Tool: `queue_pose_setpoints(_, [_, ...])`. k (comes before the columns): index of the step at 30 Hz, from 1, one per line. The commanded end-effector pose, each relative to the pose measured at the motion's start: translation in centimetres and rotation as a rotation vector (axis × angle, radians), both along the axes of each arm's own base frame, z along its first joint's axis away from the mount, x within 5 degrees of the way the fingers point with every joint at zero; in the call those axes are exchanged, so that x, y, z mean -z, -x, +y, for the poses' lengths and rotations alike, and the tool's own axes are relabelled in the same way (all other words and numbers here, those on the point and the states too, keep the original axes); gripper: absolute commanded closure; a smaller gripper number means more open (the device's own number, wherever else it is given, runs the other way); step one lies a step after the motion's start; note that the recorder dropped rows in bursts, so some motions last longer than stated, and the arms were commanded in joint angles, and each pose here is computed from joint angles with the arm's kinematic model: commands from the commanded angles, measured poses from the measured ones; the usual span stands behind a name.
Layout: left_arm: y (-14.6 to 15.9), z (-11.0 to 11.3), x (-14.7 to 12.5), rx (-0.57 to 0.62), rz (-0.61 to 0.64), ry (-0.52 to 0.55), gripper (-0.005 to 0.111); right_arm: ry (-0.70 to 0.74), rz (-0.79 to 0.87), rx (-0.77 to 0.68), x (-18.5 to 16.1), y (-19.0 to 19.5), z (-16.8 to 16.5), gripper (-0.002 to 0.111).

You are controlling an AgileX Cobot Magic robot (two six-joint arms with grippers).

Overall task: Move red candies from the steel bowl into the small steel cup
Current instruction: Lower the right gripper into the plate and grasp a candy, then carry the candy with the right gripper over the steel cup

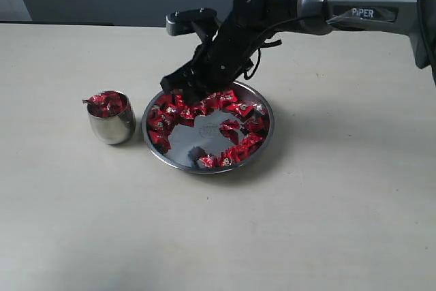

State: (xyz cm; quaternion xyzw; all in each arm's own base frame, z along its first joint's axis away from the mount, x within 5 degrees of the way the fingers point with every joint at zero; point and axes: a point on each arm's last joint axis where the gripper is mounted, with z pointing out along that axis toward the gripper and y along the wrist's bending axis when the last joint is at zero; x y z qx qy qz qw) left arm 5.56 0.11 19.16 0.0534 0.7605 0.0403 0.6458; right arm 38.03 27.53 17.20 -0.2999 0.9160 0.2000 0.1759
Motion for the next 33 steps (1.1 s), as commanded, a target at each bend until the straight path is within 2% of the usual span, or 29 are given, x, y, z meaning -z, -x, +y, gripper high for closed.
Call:
queue_pose_setpoints(1, [0.0,0.0,0.0,0.002,-0.012,0.003,0.106,-0.183,-0.061,0.012,-1.7,0.1,1.8,0.105])
queue_pose_setpoints(4, [0.0,0.0,0.0,0.002,-0.012,0.003,0.106,-0.244,-0.122,-0.021,-2.3,0.6,3.3,0.105])
queue_pose_setpoints(12, [0.0,0.0,0.0,0.002,-0.012,0.003,0.106,-0.281,-0.272,-0.012,-3.0,1.7,6.2,0.105])
queue_pose_setpoints(24, [0.0,0.0,0.0,0.002,-0.012,0.003,0.106,-0.299,-0.236,-0.047,-2.1,2.1,8.2,0.105])
queue_pose_setpoints(33, [0.0,0.0,0.0,0.002,-0.012,0.003,0.106,-0.277,-0.186,-0.063,-0.2,2.4,8.6,0.105])
